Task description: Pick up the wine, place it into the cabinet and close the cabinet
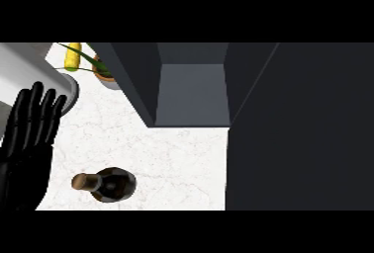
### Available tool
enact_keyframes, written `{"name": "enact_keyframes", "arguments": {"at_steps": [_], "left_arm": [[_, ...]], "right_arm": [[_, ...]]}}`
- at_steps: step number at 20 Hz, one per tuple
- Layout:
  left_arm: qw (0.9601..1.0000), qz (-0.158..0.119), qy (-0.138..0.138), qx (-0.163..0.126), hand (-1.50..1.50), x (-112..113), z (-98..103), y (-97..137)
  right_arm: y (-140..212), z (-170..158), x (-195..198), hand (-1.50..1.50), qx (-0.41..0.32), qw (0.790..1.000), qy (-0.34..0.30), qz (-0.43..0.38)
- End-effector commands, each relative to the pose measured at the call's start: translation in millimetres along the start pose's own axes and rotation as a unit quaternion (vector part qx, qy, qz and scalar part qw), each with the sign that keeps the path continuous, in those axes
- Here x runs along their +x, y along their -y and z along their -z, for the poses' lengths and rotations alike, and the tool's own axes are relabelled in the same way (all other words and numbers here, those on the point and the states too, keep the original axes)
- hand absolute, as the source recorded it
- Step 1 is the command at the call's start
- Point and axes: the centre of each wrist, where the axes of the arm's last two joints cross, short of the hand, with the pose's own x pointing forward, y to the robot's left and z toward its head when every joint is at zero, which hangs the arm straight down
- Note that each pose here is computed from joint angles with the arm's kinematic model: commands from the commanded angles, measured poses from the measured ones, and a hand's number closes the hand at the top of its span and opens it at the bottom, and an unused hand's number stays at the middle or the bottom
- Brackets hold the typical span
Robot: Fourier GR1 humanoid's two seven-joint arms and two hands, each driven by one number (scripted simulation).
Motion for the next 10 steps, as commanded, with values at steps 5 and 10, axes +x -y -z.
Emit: {"name": "enact_keyframes", "arguments": {"at_steps": [5,10], "left_arm": [[0.9714,-0.083,0.065,-0.213,-1.5,19,4,-3],[0.9402,-0.188,-0.039,-0.281,-1.5,4,-21,-11]], "right_arm": [[-6,-18,16,-1.5,0.001,1.0,0.007,0.02],[-21,-33,40,-1.5,0.095,0.986,-0.048,0.13]]}}
